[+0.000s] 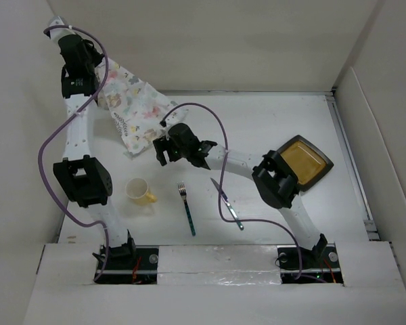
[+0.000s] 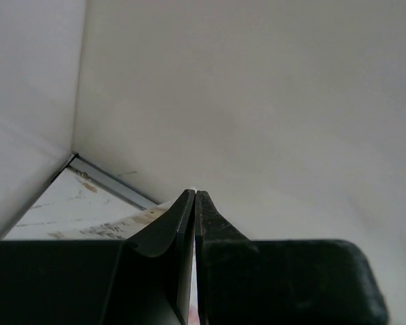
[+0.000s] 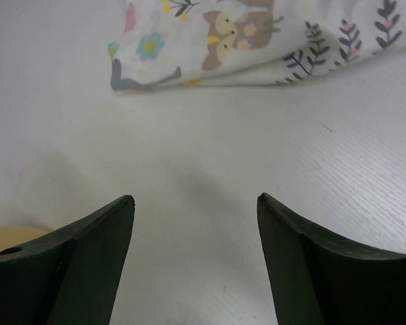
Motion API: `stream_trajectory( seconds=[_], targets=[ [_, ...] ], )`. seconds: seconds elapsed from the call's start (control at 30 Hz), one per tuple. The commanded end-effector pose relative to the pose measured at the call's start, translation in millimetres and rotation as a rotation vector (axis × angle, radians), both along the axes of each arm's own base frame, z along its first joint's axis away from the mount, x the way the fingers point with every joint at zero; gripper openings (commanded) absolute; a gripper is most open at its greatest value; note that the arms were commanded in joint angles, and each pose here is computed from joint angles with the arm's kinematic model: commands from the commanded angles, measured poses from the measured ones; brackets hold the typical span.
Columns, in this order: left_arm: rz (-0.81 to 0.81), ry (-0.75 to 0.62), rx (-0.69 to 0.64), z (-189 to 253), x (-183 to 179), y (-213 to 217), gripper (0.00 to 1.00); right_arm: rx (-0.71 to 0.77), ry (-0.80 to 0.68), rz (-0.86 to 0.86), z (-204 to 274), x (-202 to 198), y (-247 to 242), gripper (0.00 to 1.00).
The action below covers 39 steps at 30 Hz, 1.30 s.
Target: Set the dinner table for one person
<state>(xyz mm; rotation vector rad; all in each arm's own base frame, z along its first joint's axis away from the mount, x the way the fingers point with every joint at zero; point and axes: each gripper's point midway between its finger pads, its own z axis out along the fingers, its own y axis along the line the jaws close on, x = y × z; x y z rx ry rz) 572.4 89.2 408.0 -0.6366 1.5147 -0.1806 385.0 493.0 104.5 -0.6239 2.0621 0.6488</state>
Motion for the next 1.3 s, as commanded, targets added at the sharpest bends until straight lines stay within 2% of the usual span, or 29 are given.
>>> stream_trajectory(
  seconds=[0.0, 0.07, 0.1, 0.23, 0.33, 0.43, 0.47, 0.5, 0.63, 0.67, 0.77, 0.97, 1.13, 1.17, 1.23, 1.27],
  targets=[
    [-0.029, -0.12, 0.021, 47, -8, -10, 0.0, -0.1, -0.027, -0.062, -14, 17, -1, 0.88],
    [-0.089, -0.178, -0.006, 58, -14, -23, 0.0, -0.088, -0.001, -0.115, -20, 38, -7, 0.93],
    [-0.12, -0.161, -0.045, 39, -13, -29, 0.0, -0.048, 0.023, -0.089, -19, 44, 2, 0.95],
    [-0.255, -0.227, -0.051, 61, -23, -77, 0.0, 0.064, 0.066, -0.117, -10, 71, 3, 0.95],
    [-0.414, -0.298, -0.117, 80, -42, -110, 0.0, 0.11, 0.078, -0.132, -5, 85, 1, 0.96],
    [-0.538, -0.378, -0.096, 116, -74, -150, 0.0, 0.146, 0.092, -0.118, -3, 86, -8, 0.96],
    [-0.57, -0.412, -0.077, 133, -89, -159, 0.0, 0.143, 0.106, -0.123, -5, 75, -18, 0.96],
    [-0.613, -0.46, -0.07, 153, -101, -173, 0.0, 0.203, 0.062, -0.121, 12, 80, -21, 0.96],
    [-0.763, -0.605, -0.065, 217, -146, -215, 0.0, 0.28, 0.021, -0.161, 48, 81, -62, 0.96],
    [-0.786, -0.657, -0.052, 240, -158, -222, 0.0, 0.289, 0.014, -0.165, 55, 81, -70, 0.96],
    [-0.794, -0.727, -0.059, 271, -171, -223, 0.0, 0.313, -0.008, -0.183, 85, 86, -99, 0.98],
    [-0.659, -0.668, -0.027, 259, -145, -202, 0.0, 0.352, -0.097, -0.207, 134, 86, -146, 0.99],
    [-0.593, -0.525, -0.049, 190, -105, -186, 0.0, 0.344, -0.104, -0.21, 133, 101, -158, 0.99],
    [-0.547, -0.466, -0.039, 160, -93, -179, 0.0, 0.33, -0.106, -0.212, 129, 109, -155, 0.99],
    [-0.448, -0.417, -0.009, 132, -79, -163, 0.0, 0.286, -0.074, -0.224, 112, 118, -157, 0.99],
    [-0.411, -0.356, 0.019, 104, -68, -157, 0.0, 0.258, -0.042, -0.224, 95, 124, -153, 0.99]
  ],
)
